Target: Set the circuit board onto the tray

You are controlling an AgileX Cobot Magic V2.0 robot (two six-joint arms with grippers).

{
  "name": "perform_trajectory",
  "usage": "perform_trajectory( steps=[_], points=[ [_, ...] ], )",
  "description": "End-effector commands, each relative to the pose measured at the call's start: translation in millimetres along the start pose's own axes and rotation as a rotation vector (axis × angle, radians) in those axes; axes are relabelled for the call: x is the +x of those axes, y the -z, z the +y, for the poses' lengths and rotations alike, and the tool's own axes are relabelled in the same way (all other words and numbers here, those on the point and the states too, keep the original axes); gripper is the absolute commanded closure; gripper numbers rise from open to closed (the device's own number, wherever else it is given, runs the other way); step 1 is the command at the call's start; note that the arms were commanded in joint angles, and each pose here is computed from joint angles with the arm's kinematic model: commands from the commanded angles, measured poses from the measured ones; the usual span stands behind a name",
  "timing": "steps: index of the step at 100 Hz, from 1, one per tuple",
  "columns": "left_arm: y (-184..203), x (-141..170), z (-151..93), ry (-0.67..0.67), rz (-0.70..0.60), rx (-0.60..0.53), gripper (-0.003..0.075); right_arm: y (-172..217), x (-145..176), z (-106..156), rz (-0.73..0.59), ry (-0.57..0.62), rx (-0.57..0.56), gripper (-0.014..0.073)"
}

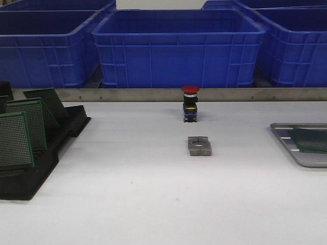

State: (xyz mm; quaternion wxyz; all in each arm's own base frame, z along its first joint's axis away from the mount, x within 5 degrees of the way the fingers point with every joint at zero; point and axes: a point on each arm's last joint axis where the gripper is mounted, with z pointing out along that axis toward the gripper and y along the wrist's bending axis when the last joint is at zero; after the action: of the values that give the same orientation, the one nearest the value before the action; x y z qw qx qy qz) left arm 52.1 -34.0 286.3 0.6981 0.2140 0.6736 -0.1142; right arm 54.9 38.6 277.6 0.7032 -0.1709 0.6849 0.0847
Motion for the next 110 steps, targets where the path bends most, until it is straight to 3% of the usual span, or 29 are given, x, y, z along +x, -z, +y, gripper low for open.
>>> perform_trajectory(
  steps=[1, 9, 29, 41, 57, 76, 110],
  points=[
    [1, -11, 7, 0.000, -0.058, -0.072, 0.0741, 0, -9, -2, -0.036, -0.015, 0.016, 0.0656],
    [1, -10, 13, -0.053, -0.057, -0.139, 0.0741, 0, -9, -2, -0.036, -0.015, 0.016, 0.0656],
    [2, 20, 20, 0.186, -0.007, -0.270, 0.0741, 0, -9, -2, -0.036, -0.015, 0.016, 0.0656],
    [3, 50, 19, 0.216, 0.022, -0.326, 0.0741, 0, -9, -2, -0.036, -0.015, 0.016, 0.0656],
    [7, 86, 17, 0.233, -0.084, -0.387, 0.0741, 0, -9, -2, -0.036, -0.015, 0.016, 0.0656],
    [11, 96, 17, 0.244, -0.006, -0.449, 0.0741, 1, -9, -2, -0.038, -0.014, 0.017, 0.0656],
    [11, 100, 17, 0.252, 0.029, -0.449, 0.0741, 1, -9, -1, -0.036, -0.014, 0.010, 0.0656]
  ],
)
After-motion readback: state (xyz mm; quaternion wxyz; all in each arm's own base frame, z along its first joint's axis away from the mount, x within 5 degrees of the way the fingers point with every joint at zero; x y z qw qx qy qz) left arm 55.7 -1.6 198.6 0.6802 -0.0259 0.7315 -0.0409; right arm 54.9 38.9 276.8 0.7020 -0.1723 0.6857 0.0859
